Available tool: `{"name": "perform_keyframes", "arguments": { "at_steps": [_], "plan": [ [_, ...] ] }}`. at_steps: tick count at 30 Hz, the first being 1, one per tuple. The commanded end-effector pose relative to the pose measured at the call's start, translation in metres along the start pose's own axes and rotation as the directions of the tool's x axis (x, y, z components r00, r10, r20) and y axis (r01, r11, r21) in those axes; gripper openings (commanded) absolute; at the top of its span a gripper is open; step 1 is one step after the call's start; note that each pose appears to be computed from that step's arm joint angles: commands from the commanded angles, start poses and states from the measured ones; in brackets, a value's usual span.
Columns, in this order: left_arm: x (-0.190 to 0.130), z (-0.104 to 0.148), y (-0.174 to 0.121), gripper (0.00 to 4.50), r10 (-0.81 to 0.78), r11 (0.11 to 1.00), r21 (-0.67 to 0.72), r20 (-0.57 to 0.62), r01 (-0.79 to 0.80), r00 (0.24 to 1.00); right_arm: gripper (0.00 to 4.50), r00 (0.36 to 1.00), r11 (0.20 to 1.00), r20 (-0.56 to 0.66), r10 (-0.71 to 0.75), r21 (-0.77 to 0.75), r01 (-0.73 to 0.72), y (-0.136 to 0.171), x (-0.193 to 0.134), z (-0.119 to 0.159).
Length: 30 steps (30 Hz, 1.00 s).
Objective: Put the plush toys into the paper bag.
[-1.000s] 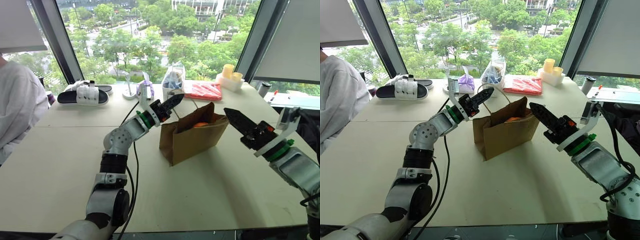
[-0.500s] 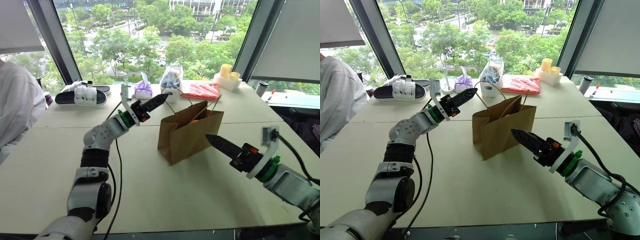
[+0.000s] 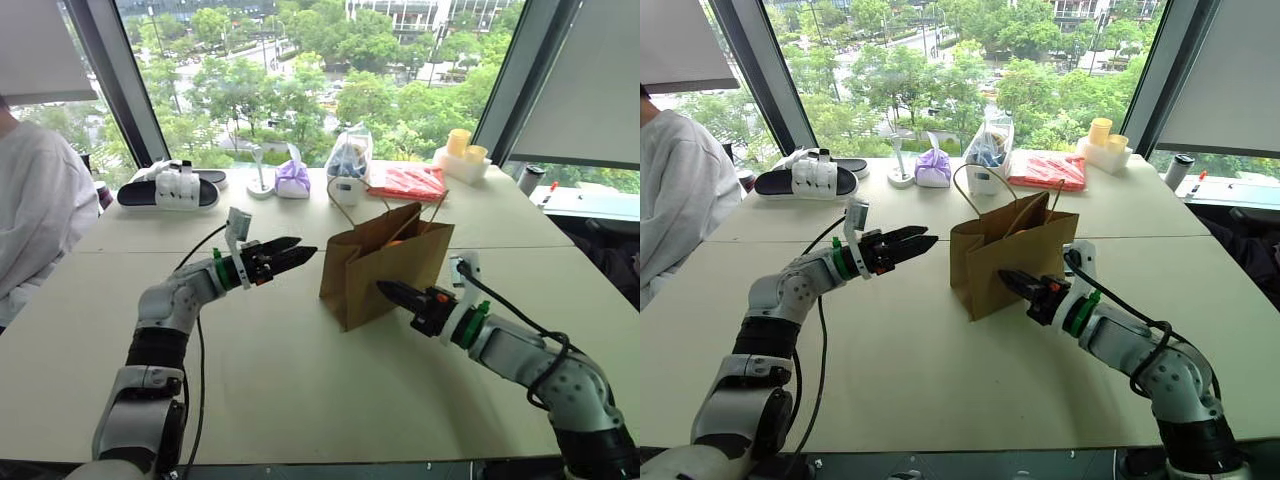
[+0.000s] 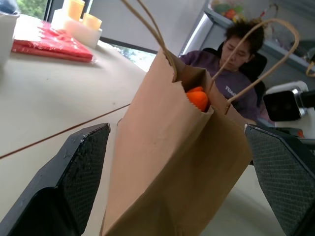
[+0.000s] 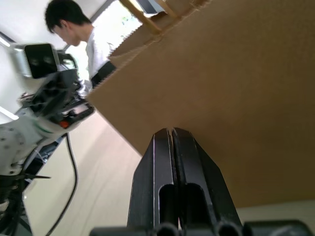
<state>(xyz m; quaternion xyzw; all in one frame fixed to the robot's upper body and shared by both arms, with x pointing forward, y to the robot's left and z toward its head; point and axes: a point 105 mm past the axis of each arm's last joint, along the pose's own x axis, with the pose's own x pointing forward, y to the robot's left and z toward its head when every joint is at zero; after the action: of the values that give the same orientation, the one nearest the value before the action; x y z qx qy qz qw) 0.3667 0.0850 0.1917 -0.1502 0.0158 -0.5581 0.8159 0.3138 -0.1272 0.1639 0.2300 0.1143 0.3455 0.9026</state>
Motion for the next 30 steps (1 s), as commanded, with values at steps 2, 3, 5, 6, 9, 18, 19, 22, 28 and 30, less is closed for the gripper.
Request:
{"name": "perform_keyframes", "arguments": {
  "at_steps": [2, 3, 5, 6, 9, 18, 19, 22, 28, 30],
  "plan": [
    [0.011, -0.002, -0.022, 4.50, -0.079, 0.991, 0.108, -0.049, 0.084, 0.996, 0.02, 1.000, 1.000, 0.028, 0.005, -0.026, -0.004, 0.001, 0.007, 0.010],
    [0.012, -0.005, -0.025, 4.50, -0.089, 0.988, 0.121, -0.066, 0.097, 0.994, 0.02, 1.000, 1.000, 0.029, 0.003, -0.028, -0.002, 0.000, 0.007, 0.010],
    [0.016, -0.019, -0.032, 4.50, -0.105, 0.982, 0.147, -0.117, 0.122, 0.988, 0.02, 0.999, 1.000, 0.032, 0.002, -0.028, -0.001, 0.001, 0.009, 0.010],
    [0.018, -0.023, -0.034, 4.50, -0.109, 0.981, 0.149, -0.122, 0.127, 0.987, 0.02, 0.999, 1.000, 0.033, 0.002, -0.027, -0.001, 0.001, 0.009, 0.010],
    [0.020, -0.029, -0.039, 4.50, -0.119, 0.977, 0.159, -0.134, 0.139, 0.984, 0.02, 0.999, 1.000, 0.037, -0.003, -0.029, 0.004, 0.002, 0.011, 0.009],
    [0.037, -0.043, -0.027, 4.50, -0.046, 0.965, 0.249, -0.157, 0.084, 0.987, 0.02, 0.999, 1.000, 0.039, 0.003, -0.026, -0.002, 0.003, 0.011, 0.009],
    [0.039, -0.044, -0.025, 4.50, -0.038, 0.963, 0.258, -0.160, 0.079, 0.986, 0.02, 0.999, 1.000, 0.041, 0.005, -0.025, -0.004, 0.004, 0.010, 0.010],
    [0.044, -0.046, -0.026, 4.24, -0.042, 0.961, 0.265, -0.159, 0.083, 0.986, 0.00, 0.999, 1.000, 0.048, 0.015, -0.023, -0.014, 0.005, 0.009, 0.013],
    [0.058, -0.044, -0.029, 1.68, -0.043, 0.959, 0.271, -0.136, 0.079, 0.990, 0.00, 0.996, 1.000, 0.084, 0.013, -0.015, -0.012, 0.004, -0.008, 0.020],
    [0.058, -0.043, -0.029, 0.80, -0.040, 0.960, 0.271, -0.128, 0.074, 0.991, 0.00, 0.994, 1.000, 0.106, 0.019, -0.003, -0.018, 0.005, -0.020, 0.024]
  ]
}}
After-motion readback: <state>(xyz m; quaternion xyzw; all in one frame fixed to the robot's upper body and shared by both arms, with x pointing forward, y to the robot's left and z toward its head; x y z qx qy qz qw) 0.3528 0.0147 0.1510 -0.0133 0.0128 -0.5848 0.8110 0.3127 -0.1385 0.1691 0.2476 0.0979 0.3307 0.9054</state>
